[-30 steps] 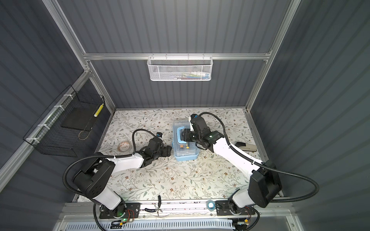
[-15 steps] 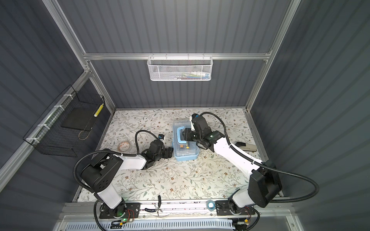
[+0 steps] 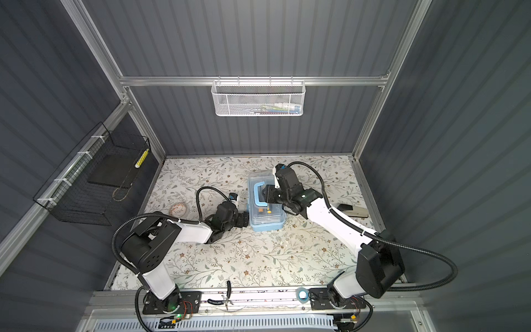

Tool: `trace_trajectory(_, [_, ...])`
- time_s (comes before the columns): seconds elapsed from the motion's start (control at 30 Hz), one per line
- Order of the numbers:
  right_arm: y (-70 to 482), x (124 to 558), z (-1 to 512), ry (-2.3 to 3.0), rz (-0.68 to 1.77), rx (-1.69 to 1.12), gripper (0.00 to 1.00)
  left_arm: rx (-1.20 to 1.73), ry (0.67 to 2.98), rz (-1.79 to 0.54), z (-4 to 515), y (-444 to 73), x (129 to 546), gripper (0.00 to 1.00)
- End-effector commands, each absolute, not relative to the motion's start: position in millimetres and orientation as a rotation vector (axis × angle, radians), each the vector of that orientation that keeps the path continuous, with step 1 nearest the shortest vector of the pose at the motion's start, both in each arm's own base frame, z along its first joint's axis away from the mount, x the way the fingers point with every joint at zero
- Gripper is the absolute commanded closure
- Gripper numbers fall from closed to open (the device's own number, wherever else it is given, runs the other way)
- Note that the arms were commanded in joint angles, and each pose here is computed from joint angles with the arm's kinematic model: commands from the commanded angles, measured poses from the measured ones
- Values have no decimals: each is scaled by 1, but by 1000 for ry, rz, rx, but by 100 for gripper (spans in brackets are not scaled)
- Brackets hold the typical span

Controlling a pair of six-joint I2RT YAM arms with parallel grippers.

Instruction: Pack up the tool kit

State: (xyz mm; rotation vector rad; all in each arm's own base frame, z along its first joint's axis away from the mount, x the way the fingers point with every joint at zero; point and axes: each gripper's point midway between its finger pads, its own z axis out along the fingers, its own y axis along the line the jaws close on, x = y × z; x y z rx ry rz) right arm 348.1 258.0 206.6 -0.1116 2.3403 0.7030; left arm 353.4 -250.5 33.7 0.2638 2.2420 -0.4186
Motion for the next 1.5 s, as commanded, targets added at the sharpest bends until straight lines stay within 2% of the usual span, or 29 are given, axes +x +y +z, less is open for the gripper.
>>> trace_trajectory(0.0, [256,349,203,2346,707,-100,54,252,2236,-404,28,-251,356,16])
trace_trajectory(0.53, [257,350,192,2372,712,-94,55,175,2218,-320,11,-238,364,14])
trace_trajectory(1.47, [265,345,178,2423,760,-103,55,131,2124,-274,63,-235,394,15])
